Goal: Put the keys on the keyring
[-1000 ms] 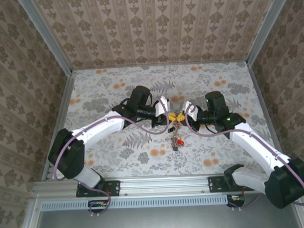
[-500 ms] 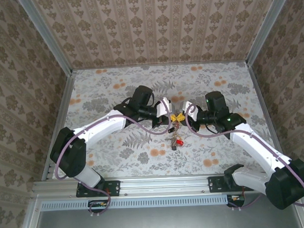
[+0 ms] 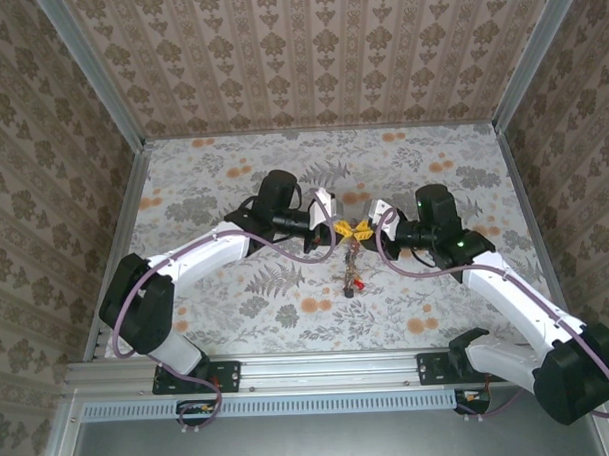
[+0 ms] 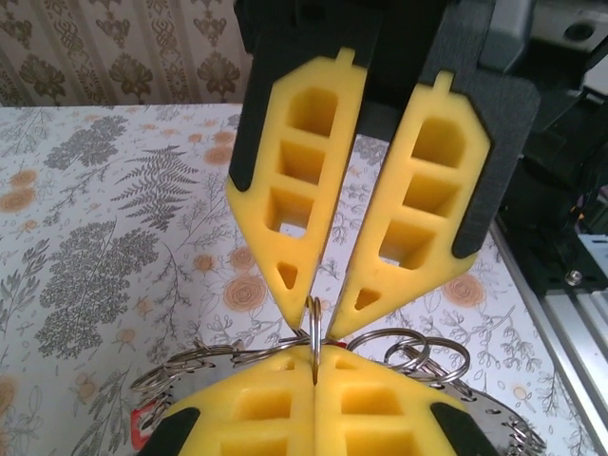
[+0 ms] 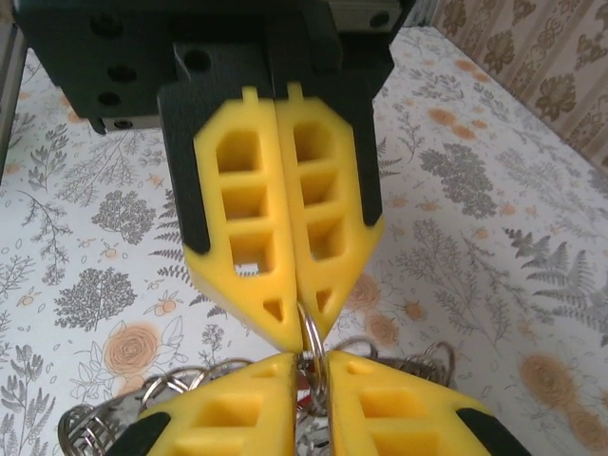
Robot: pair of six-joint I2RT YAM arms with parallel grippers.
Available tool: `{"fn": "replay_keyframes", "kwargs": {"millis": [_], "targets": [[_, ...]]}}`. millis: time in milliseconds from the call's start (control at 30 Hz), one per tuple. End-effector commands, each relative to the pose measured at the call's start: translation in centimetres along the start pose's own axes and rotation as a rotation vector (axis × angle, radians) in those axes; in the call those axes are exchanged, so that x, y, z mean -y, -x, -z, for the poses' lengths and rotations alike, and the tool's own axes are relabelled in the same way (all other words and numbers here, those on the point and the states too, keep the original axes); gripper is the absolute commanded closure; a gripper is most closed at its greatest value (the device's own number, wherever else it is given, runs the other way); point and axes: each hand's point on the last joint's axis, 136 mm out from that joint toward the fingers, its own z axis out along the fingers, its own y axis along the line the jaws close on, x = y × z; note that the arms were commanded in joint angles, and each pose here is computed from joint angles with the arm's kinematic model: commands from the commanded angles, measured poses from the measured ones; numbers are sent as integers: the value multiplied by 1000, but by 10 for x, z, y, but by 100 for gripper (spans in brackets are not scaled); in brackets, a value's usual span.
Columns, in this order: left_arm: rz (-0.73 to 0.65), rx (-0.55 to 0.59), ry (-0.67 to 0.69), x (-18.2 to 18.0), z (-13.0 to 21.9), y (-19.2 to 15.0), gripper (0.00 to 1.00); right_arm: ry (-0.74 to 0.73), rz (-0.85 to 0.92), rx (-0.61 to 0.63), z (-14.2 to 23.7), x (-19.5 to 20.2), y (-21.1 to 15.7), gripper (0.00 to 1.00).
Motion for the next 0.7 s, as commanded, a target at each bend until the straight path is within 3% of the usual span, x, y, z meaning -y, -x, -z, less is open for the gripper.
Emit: {"fn": "replay_keyframes", "kwargs": {"millis": [0,100,200,367,667], "targets": [[-73,136,-42,9,12,40,100,31,-65,45,-6,0,-1,82],[-75,156,-36,8,14,42,100,3,-91,54,-10,6,-7,83],[-70,158,-35,8,14,42,100,25,-101,74,-10,5,-4,91],[-62,135,-5,4,14,35,100,7,-92,71,-7,7,0,86],[-74,4,92,-7,16,15,100,-260,-29,-90,16,41,-19,81]]}}
